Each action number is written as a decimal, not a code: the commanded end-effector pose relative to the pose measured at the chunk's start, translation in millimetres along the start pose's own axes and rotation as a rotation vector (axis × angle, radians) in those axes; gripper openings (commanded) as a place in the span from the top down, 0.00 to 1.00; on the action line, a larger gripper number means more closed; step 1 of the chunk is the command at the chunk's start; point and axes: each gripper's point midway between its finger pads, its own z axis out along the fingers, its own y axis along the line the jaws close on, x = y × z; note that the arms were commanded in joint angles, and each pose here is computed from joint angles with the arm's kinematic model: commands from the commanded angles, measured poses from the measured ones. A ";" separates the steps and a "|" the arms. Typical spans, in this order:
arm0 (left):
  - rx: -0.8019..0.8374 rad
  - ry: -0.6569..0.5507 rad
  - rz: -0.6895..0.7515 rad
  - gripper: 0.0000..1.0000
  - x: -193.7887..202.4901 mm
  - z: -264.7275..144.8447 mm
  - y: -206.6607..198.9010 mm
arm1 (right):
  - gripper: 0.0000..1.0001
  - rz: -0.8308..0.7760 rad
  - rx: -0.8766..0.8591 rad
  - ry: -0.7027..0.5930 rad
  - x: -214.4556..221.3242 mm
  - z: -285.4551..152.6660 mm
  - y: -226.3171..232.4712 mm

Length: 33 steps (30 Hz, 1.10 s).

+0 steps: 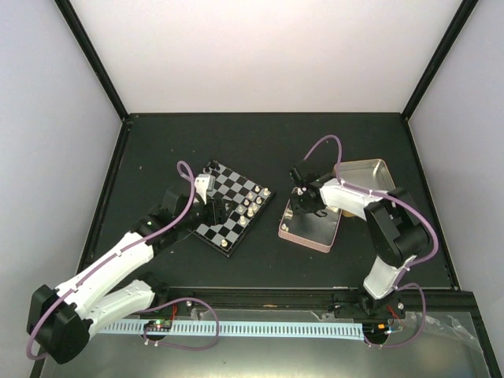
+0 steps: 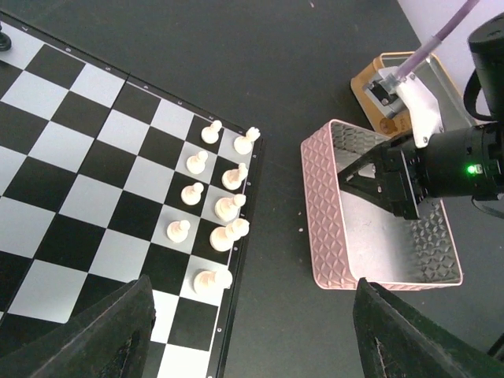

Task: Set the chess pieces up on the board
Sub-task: Pick up the chess piece from the storage box, then place the chess piece on the chessboard.

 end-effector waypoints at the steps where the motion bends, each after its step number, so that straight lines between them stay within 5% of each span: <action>1: 0.079 -0.067 0.005 0.28 -20.8 -12.2 -19.6 | 0.91 -0.049 -0.052 -0.191 -26.4 -34.3 12.5; 6: 0.158 -0.117 0.027 0.21 -32.0 -22.9 -36.3 | 0.92 -0.174 -0.234 -0.391 -37.3 -78.7 52.9; 18: 0.419 -0.062 -0.099 0.21 -44.4 -36.9 -87.8 | 0.92 -0.429 -0.617 -0.607 -21.0 -185.9 145.4; 25: 0.562 0.083 -0.176 0.32 -38.3 -29.2 -112.4 | 0.92 -0.552 -0.638 -0.617 -7.5 -202.6 174.5; 33: 0.536 0.127 -0.200 0.58 -28.1 -16.5 -103.8 | 0.92 -0.568 -0.652 -0.610 -5.9 -202.0 189.0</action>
